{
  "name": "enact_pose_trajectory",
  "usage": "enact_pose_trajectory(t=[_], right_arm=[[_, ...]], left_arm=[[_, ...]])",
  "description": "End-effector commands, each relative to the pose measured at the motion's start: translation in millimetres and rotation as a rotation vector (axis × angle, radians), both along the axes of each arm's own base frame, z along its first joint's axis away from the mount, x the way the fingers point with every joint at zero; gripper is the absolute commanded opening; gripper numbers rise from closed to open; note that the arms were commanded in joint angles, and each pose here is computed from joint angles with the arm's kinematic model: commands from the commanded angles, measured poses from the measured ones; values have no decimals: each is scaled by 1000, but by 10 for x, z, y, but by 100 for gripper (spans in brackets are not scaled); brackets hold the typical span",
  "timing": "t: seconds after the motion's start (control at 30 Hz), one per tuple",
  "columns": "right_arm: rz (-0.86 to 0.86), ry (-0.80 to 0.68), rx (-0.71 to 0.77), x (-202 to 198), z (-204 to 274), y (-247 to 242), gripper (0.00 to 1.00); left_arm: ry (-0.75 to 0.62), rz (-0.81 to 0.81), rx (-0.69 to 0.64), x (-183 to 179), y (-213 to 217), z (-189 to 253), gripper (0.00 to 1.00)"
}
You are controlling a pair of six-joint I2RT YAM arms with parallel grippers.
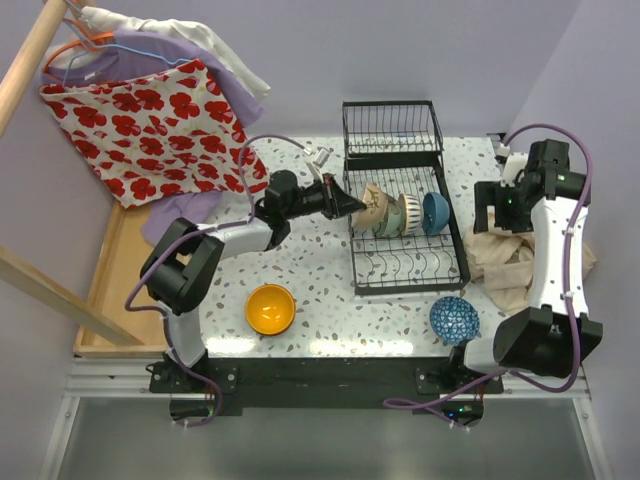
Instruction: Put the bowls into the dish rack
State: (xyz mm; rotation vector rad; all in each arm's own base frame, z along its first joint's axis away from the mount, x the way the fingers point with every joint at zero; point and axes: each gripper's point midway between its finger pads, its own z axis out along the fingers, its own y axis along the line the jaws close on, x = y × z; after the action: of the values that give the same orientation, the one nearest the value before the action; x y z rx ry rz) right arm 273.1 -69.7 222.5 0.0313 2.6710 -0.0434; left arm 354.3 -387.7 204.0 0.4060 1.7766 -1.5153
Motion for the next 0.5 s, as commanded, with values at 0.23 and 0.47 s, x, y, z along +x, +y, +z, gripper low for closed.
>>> enact_pose_trajectory(t=[0.23,0.47], right_arm=[[-9,39,-45,-43,-65,-101,89],[-8,52,-33,3,-116,-101,89]], left_arm=[[193,111,-238,337,25,161,0],[317,158,-211,295,31,-153,0]])
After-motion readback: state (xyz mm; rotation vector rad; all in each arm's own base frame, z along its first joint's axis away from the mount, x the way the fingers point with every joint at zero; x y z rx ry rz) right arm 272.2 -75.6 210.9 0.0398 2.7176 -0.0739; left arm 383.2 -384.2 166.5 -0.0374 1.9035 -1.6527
